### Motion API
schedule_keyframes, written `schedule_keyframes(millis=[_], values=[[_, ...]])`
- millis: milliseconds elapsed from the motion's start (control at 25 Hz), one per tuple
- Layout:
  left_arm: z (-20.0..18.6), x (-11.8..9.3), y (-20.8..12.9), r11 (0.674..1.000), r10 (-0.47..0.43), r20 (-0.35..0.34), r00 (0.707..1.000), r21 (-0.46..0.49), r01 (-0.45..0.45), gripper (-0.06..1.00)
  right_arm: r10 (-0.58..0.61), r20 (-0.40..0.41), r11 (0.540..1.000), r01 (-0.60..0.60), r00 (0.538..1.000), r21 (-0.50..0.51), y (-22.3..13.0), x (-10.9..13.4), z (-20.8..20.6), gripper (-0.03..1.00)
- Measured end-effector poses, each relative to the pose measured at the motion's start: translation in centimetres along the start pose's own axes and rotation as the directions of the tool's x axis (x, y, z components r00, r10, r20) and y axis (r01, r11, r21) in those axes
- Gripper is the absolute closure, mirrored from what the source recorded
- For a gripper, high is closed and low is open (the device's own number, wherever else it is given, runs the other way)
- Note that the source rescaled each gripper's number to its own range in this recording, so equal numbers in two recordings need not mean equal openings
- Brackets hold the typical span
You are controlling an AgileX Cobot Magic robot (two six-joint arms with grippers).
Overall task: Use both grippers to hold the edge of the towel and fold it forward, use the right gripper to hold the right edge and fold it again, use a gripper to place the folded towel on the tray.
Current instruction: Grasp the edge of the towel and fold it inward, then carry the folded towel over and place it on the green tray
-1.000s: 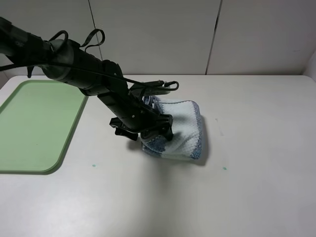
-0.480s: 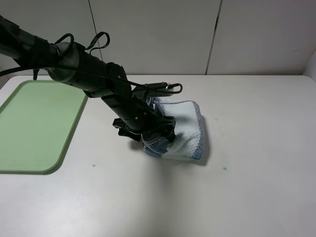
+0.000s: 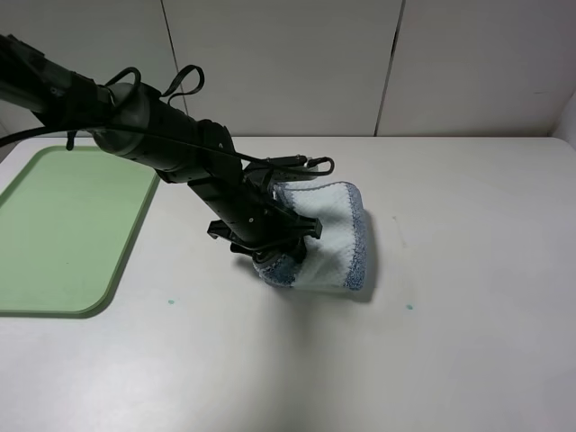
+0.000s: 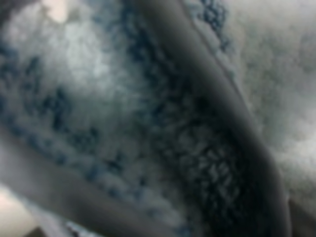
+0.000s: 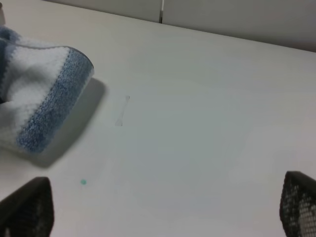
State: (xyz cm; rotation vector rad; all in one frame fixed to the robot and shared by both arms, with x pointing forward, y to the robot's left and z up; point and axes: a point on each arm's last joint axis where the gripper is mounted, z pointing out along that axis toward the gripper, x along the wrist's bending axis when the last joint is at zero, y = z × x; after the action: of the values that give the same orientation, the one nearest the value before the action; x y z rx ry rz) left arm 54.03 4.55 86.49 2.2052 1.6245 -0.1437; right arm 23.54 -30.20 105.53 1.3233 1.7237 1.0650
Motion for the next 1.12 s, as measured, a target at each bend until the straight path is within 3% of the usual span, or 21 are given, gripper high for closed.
schedule_keyframes(millis=[240,400,1120], values=[[0.0,0.0,0.0,1.0,-0.003,0.001,1.0,-0.001,0.003,0.59,0.0,0.0,1.0,0.0,1.0,0.0,0.0,0.0,0.0,-0.03],[0.0,0.0,0.0,1.0,-0.003,0.001,1.0,-0.002,0.003,0.75,0.0,0.0,1.0,0.0,1.0,0.0,0.0,0.0,0.0,-0.03],[-1.3,-0.1,0.4,1.0,0.028,0.001,1.0,-0.013,-0.028,0.76,0.0,0.0,1.0,0.0,1.0,0.0,0.0,0.0,0.0,-0.03]])
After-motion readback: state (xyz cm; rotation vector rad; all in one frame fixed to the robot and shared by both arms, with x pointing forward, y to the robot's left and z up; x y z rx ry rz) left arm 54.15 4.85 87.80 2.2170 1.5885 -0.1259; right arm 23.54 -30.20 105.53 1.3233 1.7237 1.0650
